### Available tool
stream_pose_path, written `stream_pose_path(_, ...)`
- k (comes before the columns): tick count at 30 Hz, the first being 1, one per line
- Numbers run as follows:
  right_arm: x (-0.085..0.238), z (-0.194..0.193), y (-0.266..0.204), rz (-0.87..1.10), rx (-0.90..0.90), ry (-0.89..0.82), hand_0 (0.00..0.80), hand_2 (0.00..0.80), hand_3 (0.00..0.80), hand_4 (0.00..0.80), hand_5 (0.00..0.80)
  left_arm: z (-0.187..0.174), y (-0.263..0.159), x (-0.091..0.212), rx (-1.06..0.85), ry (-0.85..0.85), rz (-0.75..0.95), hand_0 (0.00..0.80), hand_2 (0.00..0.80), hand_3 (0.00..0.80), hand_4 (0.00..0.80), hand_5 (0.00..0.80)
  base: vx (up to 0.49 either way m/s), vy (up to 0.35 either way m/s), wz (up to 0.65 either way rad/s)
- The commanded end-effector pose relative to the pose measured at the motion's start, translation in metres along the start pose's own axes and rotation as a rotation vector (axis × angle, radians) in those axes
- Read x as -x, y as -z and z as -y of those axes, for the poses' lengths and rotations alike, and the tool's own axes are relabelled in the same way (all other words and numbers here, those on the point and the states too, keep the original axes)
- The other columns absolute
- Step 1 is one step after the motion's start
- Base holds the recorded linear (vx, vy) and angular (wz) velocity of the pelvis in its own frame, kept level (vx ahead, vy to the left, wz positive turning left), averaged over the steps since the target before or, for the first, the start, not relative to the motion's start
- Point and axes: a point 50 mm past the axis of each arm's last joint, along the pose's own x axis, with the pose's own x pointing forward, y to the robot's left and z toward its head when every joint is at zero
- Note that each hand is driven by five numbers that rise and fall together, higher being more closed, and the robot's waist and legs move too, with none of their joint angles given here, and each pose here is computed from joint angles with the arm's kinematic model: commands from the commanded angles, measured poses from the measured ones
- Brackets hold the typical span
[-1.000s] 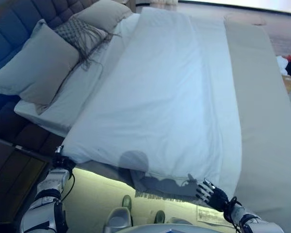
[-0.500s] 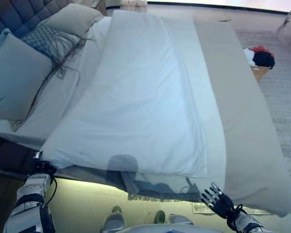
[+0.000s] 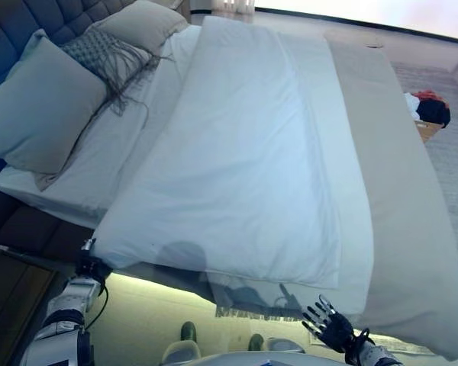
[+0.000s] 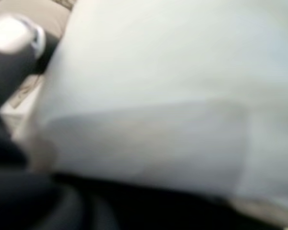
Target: Make the bed neatly
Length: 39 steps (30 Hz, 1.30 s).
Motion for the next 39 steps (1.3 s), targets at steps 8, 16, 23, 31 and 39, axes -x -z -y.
stream_pose_path(8,0.003,0.0,-0.026,0.076,0.029,0.009,0.0,0.0,0.0,0.0,0.0,-0.026,-0.017,0.019,0.023,-0.004,0.19,0.8,0.8,0.8,0.8,0.8,-0.103,0.07,-0.05)
stream_pose_path(16,-0.018,-0.049,-0.049,0.142,0.1,-0.143,0.0,0.0,0.0,0.0,0.0,0.014,0.004,-0.006,0.08,0.127,0.214,0.8,0.8,0.8,0.8,0.8,-0.295,0.02,0.13)
stream_pose_path(23,-0.013,-0.066,-0.09,0.207,0.192,-0.199,0.0,0.0,0.0,0.0,0.0,0.045,0.004,-0.018,0.143,0.19,0.251,0.8,0.8,0.8,0.8,0.8,-0.18,0.103,0.08)
stream_pose_path(31,-0.003,-0.067,-0.114,0.236,0.247,-0.221,0.0,0.0,0.0,0.0,0.0,0.054,-0.007,-0.019,0.212,0.202,0.306,0.8,0.8,0.8,0.8,0.8,-0.08,0.068,0.13)
stream_pose_path(39,0.003,-0.064,-0.119,0.243,0.272,-0.241,0.0,0.0,0.0,0.0,0.0,0.042,-0.005,-0.017,0.235,0.141,0.305,0.8,0.8,0.8,0.8,0.8,0.015,0.032,-0.02)
